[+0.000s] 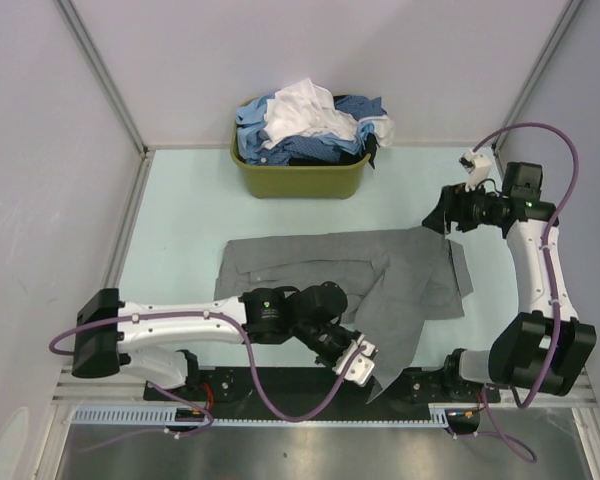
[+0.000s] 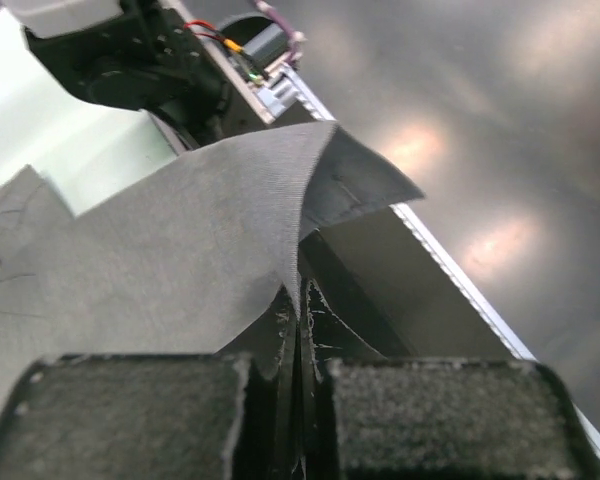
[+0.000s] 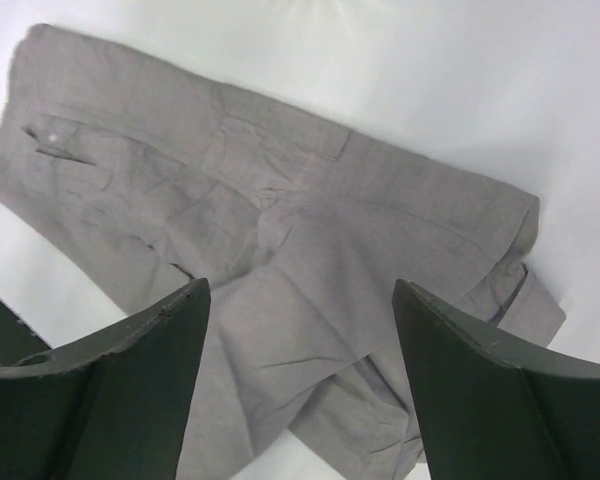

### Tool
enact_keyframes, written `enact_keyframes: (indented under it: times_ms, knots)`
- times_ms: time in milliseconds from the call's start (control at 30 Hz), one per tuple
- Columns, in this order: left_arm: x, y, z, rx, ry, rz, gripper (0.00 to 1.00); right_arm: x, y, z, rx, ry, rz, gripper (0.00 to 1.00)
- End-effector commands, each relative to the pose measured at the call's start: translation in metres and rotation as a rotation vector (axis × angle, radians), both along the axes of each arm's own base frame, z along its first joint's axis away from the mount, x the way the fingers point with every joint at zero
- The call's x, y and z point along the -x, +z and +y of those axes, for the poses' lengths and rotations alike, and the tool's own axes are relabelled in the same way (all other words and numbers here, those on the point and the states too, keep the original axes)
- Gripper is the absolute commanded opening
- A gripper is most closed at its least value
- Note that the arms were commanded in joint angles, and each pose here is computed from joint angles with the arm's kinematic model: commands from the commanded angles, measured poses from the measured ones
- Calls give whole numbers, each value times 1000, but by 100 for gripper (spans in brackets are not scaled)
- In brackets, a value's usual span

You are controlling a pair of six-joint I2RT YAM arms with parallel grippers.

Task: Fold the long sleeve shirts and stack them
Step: Fold the shirt

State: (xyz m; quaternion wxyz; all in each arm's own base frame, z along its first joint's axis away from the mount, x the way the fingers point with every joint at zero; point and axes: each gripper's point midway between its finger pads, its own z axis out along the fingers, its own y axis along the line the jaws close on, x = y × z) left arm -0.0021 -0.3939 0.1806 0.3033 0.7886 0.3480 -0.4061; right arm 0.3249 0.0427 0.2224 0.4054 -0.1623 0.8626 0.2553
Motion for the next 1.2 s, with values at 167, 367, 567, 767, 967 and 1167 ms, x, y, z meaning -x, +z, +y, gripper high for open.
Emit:
enact_keyframes:
  times_ms: [167,367,567,767,967,1167]
  knots:
    - [19,23,37,-7,-136,-47,0,-48,-62,-22,113,-85,91,60]
    - [7,7,50,-60,-97,-99,0,-78,-99,-31,122,-132,165,47]
    - [-28,22,30,-20,103,-9,0,-96,-133,-22,143,-134,195,37]
    - [-96,49,24,31,427,311,0,-119,-166,-37,207,-182,225,34]
    - [-168,19,65,23,793,597,0,-126,-163,-36,235,-137,241,37]
    - [-217,2,114,99,1022,760,0,-101,-103,-10,224,-14,147,41]
